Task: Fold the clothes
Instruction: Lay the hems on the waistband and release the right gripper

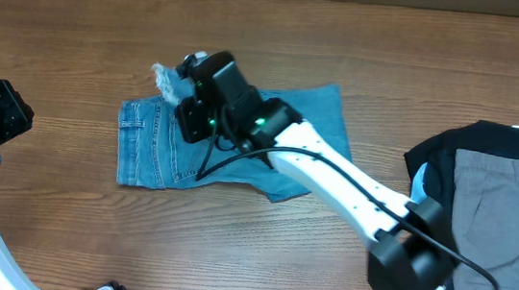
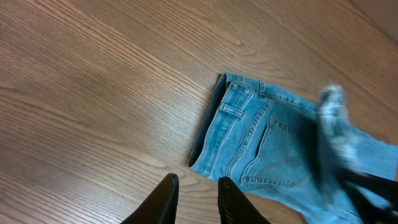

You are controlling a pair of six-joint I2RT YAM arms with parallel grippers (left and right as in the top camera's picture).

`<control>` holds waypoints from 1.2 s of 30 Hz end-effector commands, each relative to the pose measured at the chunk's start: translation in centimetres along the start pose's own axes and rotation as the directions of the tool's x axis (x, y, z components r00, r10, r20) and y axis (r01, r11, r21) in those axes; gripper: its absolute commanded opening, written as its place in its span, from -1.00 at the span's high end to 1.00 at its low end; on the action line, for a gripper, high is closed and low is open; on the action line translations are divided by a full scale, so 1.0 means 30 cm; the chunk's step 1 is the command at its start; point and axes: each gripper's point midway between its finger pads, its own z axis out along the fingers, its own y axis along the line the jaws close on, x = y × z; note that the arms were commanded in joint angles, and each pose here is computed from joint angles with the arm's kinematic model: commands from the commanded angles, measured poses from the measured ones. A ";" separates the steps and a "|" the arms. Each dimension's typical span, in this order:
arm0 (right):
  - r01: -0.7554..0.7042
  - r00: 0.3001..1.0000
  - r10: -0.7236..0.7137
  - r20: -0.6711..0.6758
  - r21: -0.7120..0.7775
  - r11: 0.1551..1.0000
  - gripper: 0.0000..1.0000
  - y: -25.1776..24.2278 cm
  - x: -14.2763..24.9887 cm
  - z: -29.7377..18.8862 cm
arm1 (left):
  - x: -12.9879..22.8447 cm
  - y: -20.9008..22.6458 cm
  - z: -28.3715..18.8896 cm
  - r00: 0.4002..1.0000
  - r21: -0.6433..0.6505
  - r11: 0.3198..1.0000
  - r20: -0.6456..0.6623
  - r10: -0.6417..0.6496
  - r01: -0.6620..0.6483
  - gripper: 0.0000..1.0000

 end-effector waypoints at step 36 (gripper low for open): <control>0.069 0.992 -0.070 0.102 0.020 0.997 -0.60 0.092 -0.028 0.106 | 0.002 -0.019 -0.029 1.000 0.026 0.999 0.011 -0.018 0.018 0.48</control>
